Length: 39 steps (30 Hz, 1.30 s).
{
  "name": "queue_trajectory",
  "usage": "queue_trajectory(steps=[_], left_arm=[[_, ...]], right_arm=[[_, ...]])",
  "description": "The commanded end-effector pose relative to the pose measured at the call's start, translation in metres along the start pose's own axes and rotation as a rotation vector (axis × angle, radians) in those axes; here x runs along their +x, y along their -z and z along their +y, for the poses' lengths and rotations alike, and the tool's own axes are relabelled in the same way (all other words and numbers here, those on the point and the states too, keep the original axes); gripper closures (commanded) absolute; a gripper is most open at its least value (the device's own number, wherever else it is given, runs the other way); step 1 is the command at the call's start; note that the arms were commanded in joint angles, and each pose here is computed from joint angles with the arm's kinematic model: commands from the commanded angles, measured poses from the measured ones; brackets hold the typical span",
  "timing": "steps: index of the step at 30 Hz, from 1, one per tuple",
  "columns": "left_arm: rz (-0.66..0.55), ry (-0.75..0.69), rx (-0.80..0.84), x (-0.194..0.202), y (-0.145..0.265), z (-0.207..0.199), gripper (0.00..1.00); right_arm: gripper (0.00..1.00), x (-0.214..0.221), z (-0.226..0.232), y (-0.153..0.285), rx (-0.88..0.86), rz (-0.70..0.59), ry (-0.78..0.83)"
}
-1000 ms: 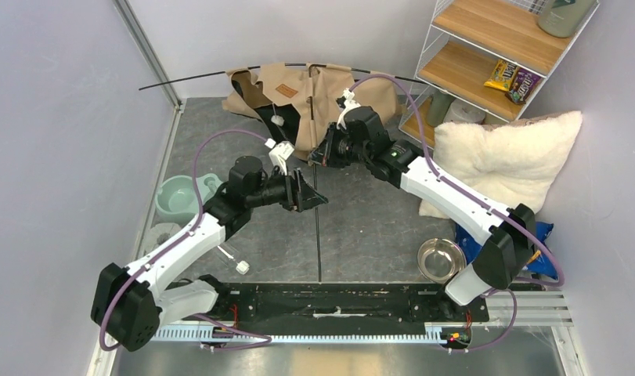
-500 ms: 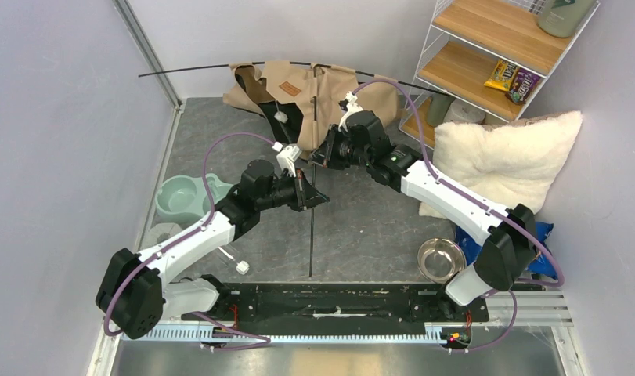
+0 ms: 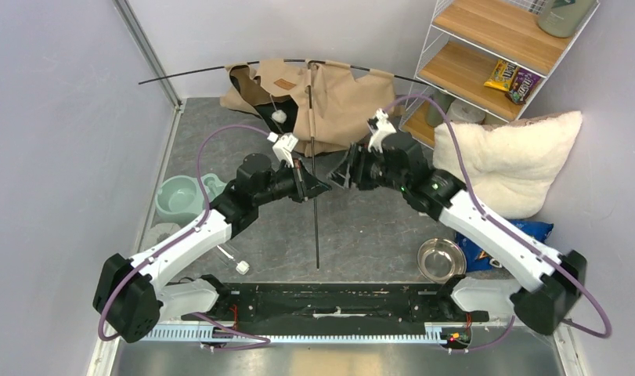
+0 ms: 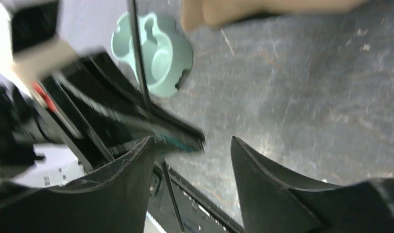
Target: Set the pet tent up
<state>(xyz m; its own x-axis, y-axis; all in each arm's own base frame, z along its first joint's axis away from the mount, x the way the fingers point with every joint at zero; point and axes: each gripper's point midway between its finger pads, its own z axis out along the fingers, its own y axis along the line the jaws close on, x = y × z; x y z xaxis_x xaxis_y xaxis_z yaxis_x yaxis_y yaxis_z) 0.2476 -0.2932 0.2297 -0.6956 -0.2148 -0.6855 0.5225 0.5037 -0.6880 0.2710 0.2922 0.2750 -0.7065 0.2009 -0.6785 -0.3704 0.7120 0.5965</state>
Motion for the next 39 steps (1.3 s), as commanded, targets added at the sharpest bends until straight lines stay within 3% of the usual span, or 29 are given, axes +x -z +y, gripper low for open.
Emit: queue_trajectory(steps=[1, 10, 15, 22, 24, 30, 34, 39], left_arm=[[-0.136, 0.001, -0.004, -0.047, -0.003, -0.015, 0.98], [-0.141, 0.016, 0.012, -0.061, -0.008, -0.026, 0.98], [-0.148, 0.022, 0.013, -0.063, -0.008, -0.028, 0.98], [-0.143, 0.023, -0.006, -0.062, -0.011, -0.022, 0.98], [-0.140, 0.019, -0.007, -0.061, -0.011, -0.022, 0.98], [-0.141, 0.008, 0.008, -0.063, -0.011, -0.026, 0.98], [-0.145, 0.008, 0.013, -0.064, -0.011, -0.027, 0.98], [-0.147, 0.008, 0.010, -0.065, -0.011, -0.027, 0.98]], right_arm=[[0.38, 0.040, 0.014, 0.021, -0.139, 0.018, 0.102], [0.38, 0.097, 0.024, 0.002, -0.244, 0.018, 0.237], [0.39, 0.096, 0.035, -0.005, -0.278, -0.018, 0.221], [0.45, 0.068, 0.005, 0.010, -0.092, -0.177, 0.180], [0.46, 0.062, 0.008, 0.020, -0.111, -0.206, 0.192], [0.43, 0.082, 0.041, 0.027, -0.285, -0.060, 0.279], [0.43, 0.099, 0.044, 0.005, -0.286, 0.038, 0.272], [0.64, 0.109, 0.036, -0.011, -0.249, 0.060, 0.249]])
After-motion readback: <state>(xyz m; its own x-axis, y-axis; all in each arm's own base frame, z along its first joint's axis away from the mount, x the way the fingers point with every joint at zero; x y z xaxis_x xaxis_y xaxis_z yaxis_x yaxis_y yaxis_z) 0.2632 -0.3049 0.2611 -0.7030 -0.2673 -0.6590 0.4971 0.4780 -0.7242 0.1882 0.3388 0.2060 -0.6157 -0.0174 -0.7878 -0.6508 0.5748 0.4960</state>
